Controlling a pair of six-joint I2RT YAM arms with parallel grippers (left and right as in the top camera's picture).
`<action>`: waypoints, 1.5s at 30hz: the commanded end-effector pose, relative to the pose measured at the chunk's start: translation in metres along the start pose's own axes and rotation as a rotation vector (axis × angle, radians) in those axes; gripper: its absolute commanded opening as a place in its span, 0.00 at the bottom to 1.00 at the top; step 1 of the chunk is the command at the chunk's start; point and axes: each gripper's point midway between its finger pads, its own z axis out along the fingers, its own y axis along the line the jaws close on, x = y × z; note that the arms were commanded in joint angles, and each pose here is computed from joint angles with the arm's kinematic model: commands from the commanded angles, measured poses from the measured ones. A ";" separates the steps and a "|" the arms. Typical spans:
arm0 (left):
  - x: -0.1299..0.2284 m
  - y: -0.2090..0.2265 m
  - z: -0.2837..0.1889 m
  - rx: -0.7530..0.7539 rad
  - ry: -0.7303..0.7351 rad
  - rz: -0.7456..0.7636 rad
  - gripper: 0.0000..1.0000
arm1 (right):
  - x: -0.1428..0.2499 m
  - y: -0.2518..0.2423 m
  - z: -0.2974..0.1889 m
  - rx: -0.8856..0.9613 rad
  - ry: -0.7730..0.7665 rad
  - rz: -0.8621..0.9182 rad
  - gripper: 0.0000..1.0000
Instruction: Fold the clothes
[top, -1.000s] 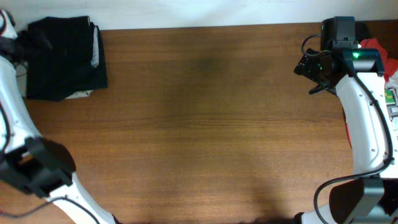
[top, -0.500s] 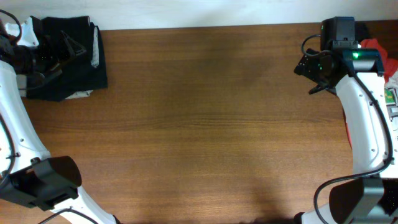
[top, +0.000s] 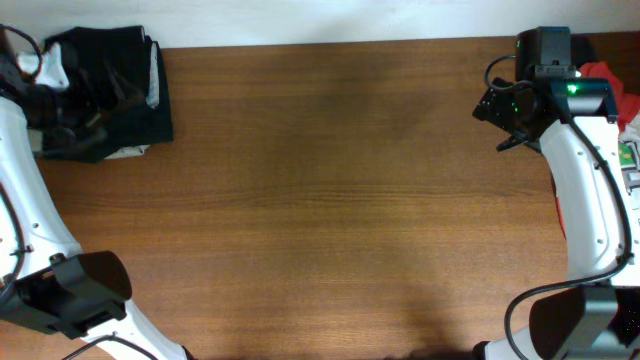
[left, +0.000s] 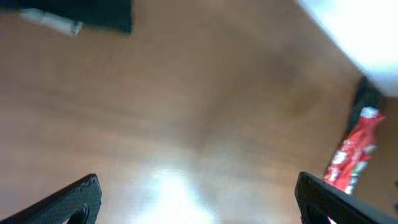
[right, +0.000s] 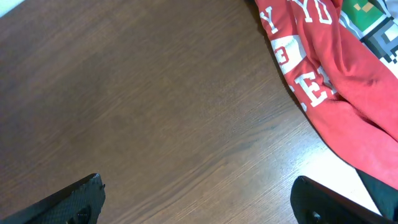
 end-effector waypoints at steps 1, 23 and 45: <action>0.017 0.004 -0.005 -0.180 0.002 0.059 0.99 | -0.003 -0.002 -0.001 0.014 -0.013 0.010 0.99; 0.175 0.012 -0.005 -0.268 -0.640 0.527 0.99 | -0.003 -0.002 -0.001 0.013 -0.013 0.010 0.99; 0.174 0.068 0.033 -0.128 -1.248 0.502 0.99 | -0.003 -0.002 -0.001 0.014 -0.013 0.010 0.99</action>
